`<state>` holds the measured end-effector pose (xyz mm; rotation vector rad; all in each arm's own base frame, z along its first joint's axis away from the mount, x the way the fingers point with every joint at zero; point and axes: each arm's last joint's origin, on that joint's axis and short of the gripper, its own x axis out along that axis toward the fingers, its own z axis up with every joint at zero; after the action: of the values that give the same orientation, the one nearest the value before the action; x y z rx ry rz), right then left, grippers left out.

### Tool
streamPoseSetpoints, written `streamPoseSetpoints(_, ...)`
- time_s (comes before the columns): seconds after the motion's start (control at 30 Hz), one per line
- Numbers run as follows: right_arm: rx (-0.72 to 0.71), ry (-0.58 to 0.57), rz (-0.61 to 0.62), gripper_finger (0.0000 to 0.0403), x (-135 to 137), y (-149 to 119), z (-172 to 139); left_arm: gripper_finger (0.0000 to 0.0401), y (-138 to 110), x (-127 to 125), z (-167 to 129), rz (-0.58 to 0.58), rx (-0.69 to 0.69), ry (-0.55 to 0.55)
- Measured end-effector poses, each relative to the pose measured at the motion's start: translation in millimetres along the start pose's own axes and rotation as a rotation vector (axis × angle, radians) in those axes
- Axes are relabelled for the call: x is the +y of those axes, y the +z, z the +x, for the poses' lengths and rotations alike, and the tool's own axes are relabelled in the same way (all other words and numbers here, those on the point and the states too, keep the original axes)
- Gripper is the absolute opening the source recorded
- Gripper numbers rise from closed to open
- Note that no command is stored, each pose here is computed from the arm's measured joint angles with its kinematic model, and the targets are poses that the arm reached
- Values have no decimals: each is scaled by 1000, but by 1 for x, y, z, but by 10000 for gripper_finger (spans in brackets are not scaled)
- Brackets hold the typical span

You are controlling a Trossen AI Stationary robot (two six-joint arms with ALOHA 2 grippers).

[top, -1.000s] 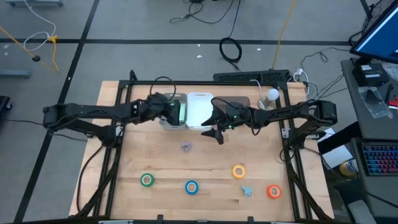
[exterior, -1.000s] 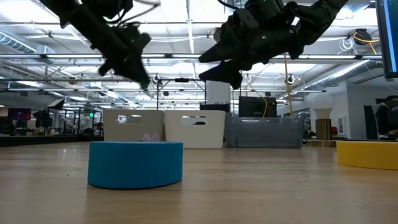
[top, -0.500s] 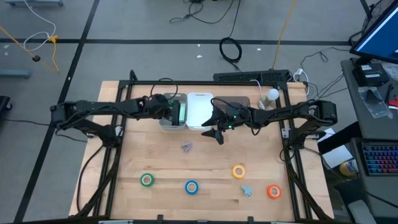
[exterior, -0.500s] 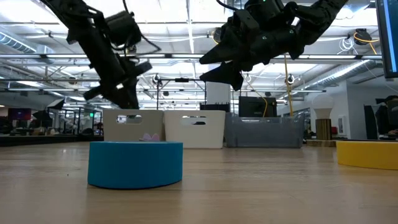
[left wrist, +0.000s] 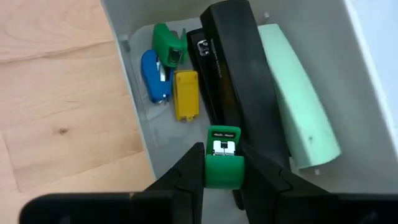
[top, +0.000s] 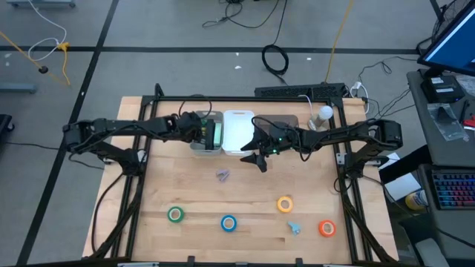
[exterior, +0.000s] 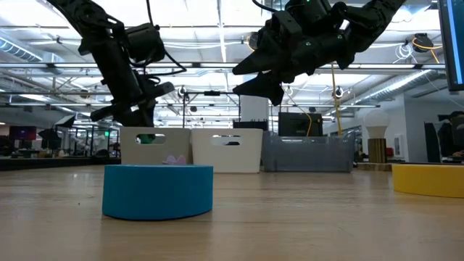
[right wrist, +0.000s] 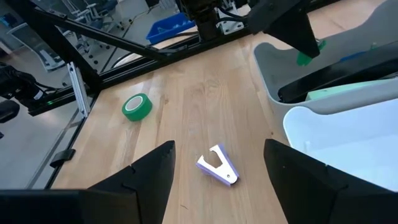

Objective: Pick and place Stapler, Stapler remover, tape
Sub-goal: Put the green stapler into the gray bin

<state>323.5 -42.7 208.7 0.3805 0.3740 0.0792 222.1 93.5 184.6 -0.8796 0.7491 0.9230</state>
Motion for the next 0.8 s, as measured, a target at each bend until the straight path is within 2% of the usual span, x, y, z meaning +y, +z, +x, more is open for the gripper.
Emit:
streamPoseSetpoints(0.43, -1, -1, 0, 235, 0, 0, 0, 81, -4, 0, 11, 25, 29, 41)
streamPoseSetpoints(0.8, -1, -2, 0, 234, 0, 0, 0, 82, -1, -4, 11, 132, -6, 2)
